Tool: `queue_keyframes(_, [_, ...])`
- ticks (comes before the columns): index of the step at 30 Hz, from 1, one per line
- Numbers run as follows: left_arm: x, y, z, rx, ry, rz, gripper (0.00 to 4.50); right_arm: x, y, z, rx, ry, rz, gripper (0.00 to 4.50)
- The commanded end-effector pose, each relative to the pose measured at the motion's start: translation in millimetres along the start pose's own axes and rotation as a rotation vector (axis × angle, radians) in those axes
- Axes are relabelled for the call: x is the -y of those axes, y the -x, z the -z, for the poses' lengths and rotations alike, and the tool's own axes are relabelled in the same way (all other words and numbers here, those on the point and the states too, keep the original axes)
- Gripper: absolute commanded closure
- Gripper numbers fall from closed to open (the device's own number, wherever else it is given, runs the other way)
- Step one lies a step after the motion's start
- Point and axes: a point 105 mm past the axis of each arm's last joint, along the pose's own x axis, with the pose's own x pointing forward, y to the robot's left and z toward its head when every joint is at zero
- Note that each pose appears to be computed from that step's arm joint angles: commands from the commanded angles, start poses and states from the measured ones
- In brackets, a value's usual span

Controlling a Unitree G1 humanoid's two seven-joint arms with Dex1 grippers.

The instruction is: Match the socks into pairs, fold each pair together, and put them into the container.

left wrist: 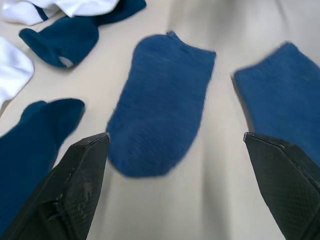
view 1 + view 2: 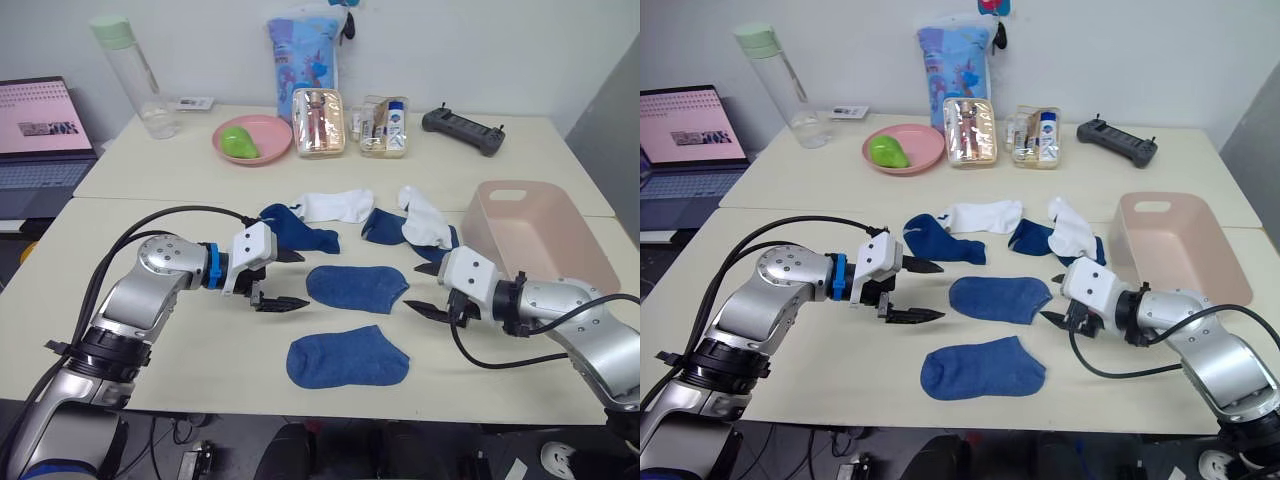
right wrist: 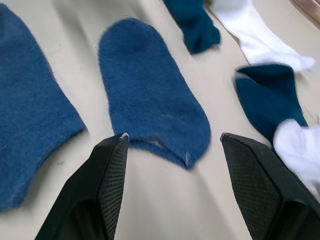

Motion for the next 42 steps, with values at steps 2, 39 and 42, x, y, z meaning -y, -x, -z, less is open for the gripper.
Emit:
queue_keyframes(2, [2,-9,21,-0.115,-0.318,0.002,0.02,-12,-7,12,-0.024,0.176,-0.08,1.34])
queue_keyframes(39, [6,-32,-2,0.044,-0.01,0.177,4.49,-2,-34,-1,0.092,-0.266,-0.206,4.5])
queue_keyframes(42, [13,-16,-15,0.074,0.166,0.218,4.49,-4,-23,-11,0.112,-0.435,-0.222,4.5])
